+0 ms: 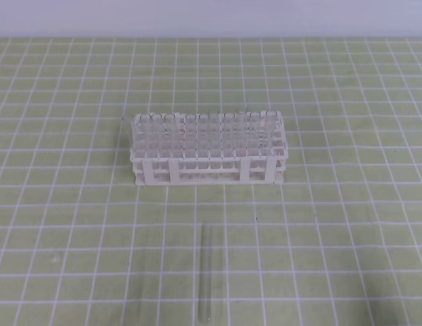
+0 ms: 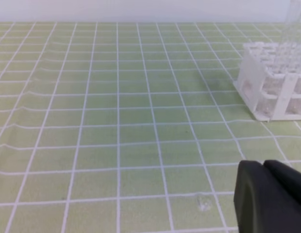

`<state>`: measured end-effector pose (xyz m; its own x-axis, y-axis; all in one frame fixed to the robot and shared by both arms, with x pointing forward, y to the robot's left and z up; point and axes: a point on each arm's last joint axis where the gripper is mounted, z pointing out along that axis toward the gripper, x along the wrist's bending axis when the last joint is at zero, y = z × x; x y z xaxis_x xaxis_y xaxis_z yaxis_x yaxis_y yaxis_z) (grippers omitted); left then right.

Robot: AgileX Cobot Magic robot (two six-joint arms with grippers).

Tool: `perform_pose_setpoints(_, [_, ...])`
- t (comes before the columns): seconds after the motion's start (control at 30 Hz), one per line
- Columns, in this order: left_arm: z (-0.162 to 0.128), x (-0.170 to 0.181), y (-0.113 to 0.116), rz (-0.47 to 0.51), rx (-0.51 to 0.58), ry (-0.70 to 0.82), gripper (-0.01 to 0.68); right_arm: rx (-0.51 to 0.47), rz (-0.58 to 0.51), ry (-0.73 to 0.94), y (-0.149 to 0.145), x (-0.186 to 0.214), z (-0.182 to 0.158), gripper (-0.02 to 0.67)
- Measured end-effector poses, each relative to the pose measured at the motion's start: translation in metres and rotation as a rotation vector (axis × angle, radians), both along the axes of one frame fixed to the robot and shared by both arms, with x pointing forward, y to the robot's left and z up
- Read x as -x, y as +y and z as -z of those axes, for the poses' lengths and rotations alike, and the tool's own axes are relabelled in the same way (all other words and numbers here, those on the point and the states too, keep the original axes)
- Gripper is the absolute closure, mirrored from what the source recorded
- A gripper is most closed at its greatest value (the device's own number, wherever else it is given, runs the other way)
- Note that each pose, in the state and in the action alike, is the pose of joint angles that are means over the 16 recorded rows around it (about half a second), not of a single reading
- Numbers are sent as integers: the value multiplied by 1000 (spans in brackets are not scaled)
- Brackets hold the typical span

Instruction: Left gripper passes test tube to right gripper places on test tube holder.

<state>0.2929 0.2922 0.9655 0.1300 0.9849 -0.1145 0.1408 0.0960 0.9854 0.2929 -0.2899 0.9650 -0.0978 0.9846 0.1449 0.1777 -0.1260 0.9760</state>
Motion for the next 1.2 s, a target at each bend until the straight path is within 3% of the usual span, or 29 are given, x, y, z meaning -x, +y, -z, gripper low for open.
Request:
perform_pose_setpoints(0.33, [-10, -1, -2, -9, 373, -62, 674, -276, 42, -163, -2, -1, -18, 672])
perform_pose_setpoints(0.57, [-10, 0, -2, -6, 469, -53, 672, -456, 81, -229, -7, -1, -25, 672])
perform_pose_setpoints(0.9, [-18, 0, -5, 18, 470, -16, 671, -459, 41, -174, -2, -2, -34, 672])
perform_pose_setpoints(1.2, [-51, -10, -12, 49, 418, 121, 674, -370, -47, 11, 10, -12, -69, 672])
